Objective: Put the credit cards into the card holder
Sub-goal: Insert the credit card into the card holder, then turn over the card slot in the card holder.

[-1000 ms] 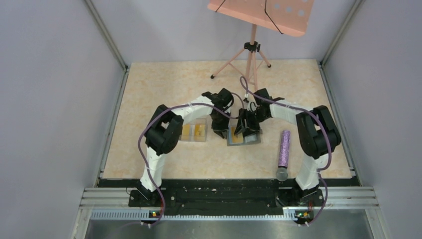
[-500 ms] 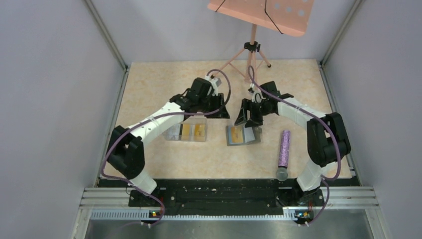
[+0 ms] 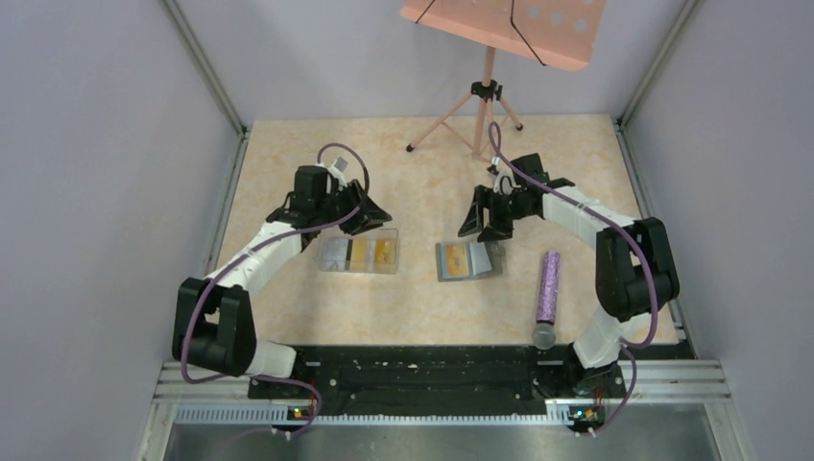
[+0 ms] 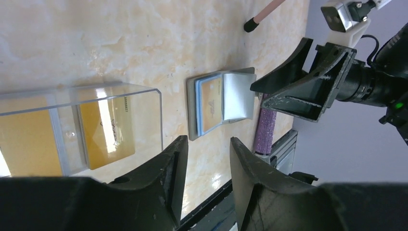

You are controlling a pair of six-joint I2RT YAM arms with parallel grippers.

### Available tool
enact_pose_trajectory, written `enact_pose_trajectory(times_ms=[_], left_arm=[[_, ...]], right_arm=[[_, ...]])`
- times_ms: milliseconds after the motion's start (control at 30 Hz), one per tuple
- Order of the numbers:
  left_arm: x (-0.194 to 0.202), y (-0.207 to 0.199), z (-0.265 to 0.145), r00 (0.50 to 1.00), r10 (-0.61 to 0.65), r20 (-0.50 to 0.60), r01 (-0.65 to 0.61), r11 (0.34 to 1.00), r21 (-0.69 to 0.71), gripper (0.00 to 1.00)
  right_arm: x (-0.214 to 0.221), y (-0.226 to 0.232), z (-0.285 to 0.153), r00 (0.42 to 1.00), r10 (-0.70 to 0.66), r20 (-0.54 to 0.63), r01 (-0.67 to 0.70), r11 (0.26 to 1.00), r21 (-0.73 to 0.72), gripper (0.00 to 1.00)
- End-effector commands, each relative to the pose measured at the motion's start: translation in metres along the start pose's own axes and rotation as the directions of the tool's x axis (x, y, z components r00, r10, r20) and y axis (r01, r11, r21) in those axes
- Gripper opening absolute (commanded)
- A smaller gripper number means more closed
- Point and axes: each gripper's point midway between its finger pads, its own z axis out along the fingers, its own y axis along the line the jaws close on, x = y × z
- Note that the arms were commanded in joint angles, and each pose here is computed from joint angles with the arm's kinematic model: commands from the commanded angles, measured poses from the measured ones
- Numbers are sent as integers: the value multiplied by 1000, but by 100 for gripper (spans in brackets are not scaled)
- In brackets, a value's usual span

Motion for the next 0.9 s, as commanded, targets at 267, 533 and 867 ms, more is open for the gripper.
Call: enact_pose_trajectory(times_ms=[267, 533, 867], left_arm=[[42, -48, 35, 964, 171, -206, -163, 985, 57, 41], [93, -65, 96, 921, 122, -369, -102, 992, 74, 43], [108, -27, 123, 893, 65, -444, -92, 995, -40, 45]], right_arm=[[6, 11, 6, 996, -86, -34, 86, 996, 5, 52], [31, -30, 25, 995, -18, -98, 28, 994, 108, 33], [54, -61, 43, 986, 27, -163, 0, 987, 162, 18]])
